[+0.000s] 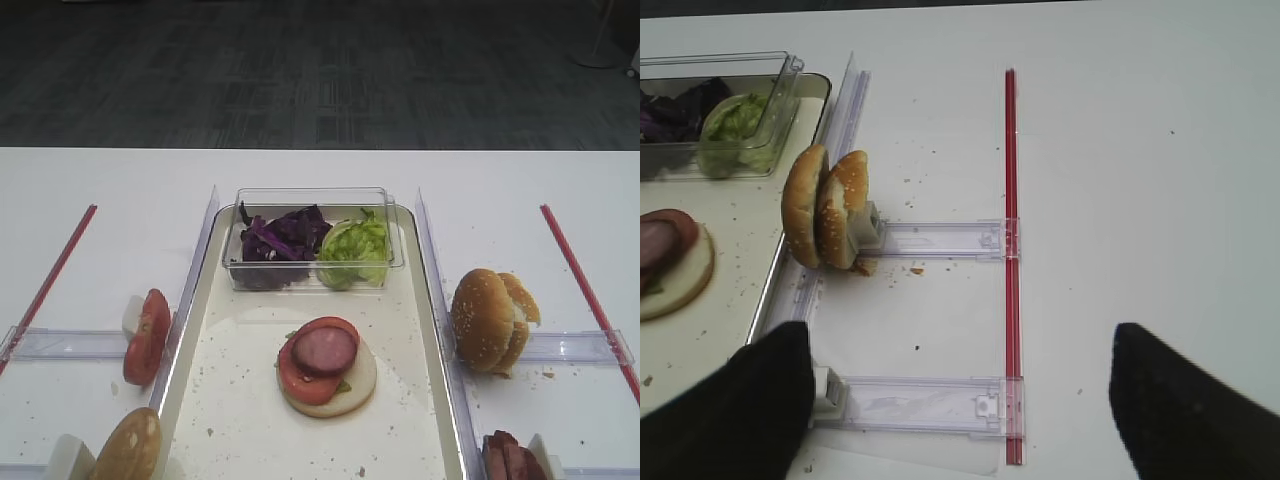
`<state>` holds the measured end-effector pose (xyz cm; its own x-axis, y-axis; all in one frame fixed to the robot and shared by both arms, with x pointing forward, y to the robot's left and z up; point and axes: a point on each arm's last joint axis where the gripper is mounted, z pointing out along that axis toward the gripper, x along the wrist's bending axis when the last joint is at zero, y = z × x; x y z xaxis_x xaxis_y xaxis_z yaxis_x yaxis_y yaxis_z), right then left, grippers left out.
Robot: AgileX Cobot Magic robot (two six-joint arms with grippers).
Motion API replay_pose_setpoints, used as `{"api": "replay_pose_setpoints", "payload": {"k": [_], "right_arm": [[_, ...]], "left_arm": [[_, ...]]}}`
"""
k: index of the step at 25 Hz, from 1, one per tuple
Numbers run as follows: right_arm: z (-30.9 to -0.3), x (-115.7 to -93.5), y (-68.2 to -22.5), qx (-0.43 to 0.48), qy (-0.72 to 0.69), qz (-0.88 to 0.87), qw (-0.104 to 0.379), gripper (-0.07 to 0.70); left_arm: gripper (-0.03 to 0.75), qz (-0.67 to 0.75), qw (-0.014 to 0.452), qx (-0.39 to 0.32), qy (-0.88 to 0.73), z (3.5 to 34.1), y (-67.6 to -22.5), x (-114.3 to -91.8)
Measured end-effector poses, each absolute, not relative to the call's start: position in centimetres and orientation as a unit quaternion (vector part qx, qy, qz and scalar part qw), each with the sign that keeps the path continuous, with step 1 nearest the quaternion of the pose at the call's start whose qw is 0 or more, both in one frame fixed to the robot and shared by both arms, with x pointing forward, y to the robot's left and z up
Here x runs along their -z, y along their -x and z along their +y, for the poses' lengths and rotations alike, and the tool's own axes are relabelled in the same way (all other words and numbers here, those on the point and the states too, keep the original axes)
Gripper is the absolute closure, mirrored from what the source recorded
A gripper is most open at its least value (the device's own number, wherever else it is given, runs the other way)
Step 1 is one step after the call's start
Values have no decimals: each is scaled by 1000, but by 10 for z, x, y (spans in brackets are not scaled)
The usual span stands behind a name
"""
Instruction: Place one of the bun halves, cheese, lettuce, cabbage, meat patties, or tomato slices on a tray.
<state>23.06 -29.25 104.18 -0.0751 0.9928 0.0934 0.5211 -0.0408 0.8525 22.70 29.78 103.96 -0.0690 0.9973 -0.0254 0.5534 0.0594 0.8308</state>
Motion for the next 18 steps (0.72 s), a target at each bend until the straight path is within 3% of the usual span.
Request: {"api": "replay_pose_setpoints", "payload": {"k": [18], "right_arm": [[-295, -1042, -231, -379, -612, 619, 314, 15]], "left_arm": [[278, 649, 330, -337, -597, 298, -227, -1040]]}}
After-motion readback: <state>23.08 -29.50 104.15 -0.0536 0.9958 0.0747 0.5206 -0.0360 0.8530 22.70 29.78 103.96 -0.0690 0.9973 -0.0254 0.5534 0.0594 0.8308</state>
